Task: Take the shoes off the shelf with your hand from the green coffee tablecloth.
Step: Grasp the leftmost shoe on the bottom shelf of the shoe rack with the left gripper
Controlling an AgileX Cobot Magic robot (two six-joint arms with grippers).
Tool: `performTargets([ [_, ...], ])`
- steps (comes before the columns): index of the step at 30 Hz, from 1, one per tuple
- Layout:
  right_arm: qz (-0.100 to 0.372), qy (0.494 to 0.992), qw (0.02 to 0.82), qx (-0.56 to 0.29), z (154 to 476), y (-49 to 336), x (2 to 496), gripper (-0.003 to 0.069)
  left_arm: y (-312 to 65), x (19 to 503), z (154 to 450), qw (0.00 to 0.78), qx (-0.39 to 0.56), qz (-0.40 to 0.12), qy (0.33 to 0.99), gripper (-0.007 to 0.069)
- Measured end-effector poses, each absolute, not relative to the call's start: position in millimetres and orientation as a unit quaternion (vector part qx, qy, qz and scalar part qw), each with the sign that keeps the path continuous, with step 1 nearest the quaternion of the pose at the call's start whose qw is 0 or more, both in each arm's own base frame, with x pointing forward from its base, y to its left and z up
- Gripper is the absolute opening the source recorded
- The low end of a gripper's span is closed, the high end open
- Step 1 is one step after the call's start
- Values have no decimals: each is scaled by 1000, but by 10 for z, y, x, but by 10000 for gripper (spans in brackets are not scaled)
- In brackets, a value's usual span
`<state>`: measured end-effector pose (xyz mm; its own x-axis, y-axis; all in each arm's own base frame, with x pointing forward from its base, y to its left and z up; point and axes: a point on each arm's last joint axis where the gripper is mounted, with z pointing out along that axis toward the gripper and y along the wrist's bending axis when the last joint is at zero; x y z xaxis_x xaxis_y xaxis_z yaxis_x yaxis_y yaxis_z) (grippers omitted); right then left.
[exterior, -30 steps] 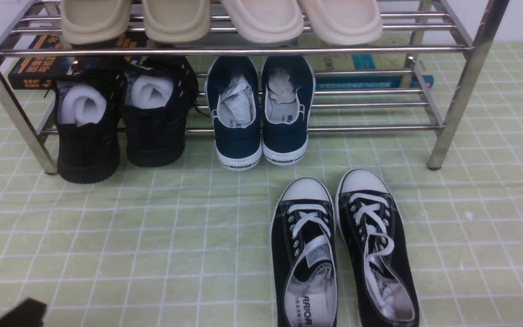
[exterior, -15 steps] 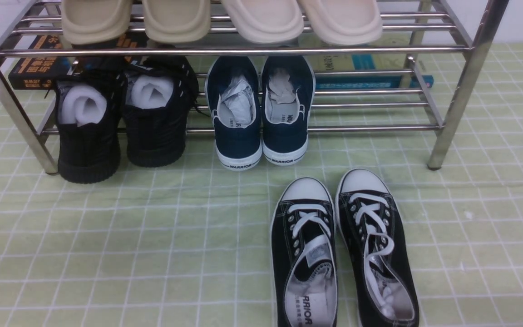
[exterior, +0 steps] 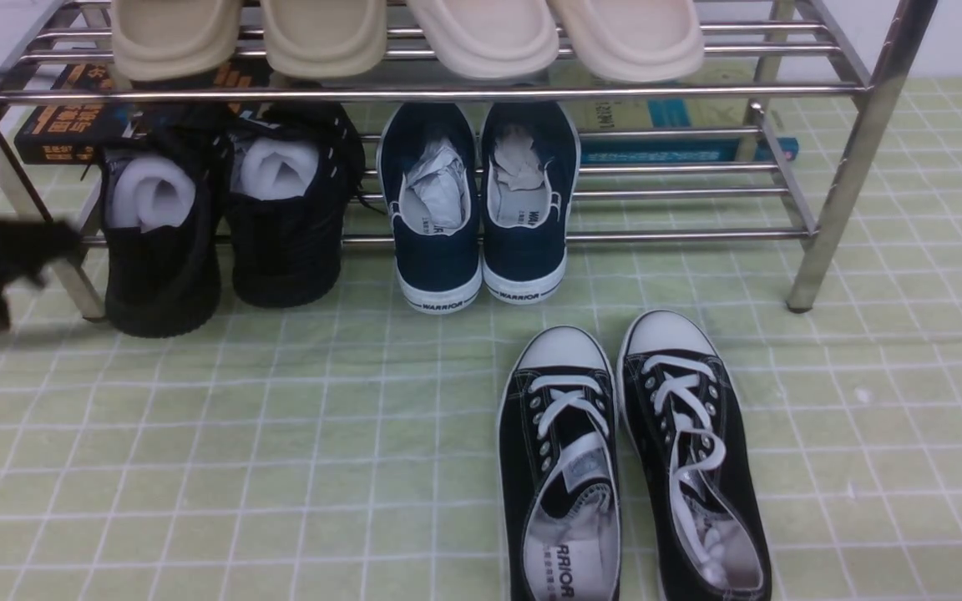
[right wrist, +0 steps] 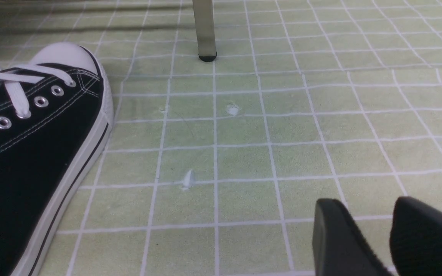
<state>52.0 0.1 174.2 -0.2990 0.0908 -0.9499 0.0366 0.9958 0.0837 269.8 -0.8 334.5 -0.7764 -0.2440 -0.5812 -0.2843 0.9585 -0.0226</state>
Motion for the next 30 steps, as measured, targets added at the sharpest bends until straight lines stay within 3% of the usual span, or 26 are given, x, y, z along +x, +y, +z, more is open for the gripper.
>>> performTargets([
  [5,23,806,591,40,1742,1,520,237,-38,3230,3438,300,-153,33,941,17],
  [10,23,806,591,40,1742,1,520,237,-61,3453,3343,290,-156,29,944,69],
  [24,22,806,591,39,1742,1,520,237,-98,3738,3066,305,-167,11,938,377],
  [30,22,806,591,39,1742,1,520,237,-65,3857,2841,286,-151,44,945,409],
])
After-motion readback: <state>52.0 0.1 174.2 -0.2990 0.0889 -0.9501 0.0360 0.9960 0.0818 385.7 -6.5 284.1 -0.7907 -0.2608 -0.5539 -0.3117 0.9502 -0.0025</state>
